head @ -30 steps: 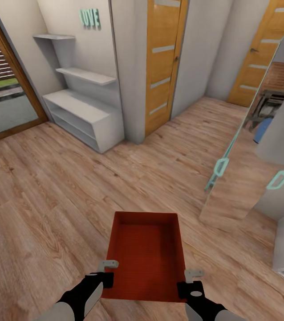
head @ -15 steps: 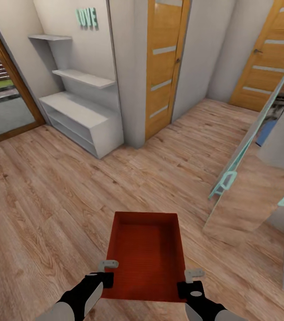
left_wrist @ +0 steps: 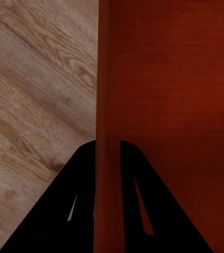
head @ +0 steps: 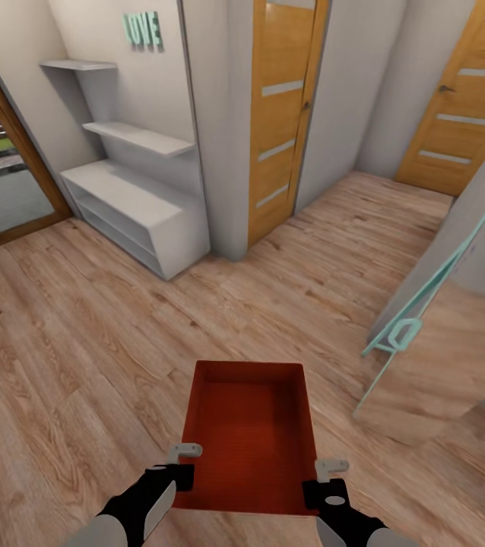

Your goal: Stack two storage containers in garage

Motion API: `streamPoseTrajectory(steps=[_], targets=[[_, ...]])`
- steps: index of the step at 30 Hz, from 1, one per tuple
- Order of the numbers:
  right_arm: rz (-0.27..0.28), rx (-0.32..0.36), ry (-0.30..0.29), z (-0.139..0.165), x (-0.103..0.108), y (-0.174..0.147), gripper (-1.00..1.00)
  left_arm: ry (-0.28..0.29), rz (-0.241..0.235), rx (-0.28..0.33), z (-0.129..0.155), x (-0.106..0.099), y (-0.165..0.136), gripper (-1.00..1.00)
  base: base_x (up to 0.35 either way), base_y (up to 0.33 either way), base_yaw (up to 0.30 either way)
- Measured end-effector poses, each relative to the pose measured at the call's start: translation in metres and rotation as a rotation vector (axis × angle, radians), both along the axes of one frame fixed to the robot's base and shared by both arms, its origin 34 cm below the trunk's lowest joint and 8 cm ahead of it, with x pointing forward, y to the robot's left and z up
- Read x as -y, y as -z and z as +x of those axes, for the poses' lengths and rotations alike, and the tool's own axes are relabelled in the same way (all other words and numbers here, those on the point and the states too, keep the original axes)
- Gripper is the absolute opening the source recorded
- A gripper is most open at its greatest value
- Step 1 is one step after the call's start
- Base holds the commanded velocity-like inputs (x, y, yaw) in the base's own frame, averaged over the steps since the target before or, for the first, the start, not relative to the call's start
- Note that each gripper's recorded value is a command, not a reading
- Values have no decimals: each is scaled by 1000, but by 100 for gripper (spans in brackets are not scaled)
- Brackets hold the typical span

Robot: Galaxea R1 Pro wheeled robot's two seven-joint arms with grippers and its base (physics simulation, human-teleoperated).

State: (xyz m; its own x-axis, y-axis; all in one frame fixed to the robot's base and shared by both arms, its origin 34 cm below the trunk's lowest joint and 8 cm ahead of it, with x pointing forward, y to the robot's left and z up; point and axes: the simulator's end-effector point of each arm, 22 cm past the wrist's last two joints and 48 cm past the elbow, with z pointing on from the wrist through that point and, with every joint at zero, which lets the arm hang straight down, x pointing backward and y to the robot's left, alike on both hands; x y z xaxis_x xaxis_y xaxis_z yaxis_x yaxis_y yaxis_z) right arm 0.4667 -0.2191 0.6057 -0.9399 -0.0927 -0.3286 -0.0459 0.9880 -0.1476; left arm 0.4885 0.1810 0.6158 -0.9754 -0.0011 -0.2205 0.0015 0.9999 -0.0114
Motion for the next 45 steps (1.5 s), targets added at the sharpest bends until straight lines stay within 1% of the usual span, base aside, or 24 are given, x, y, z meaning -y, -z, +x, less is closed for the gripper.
streamPoseTrajectory(steps=[45], targets=[[1,1,1,0,0,0,-100,2,1,1,0,0,0,-100,334,0,0]])
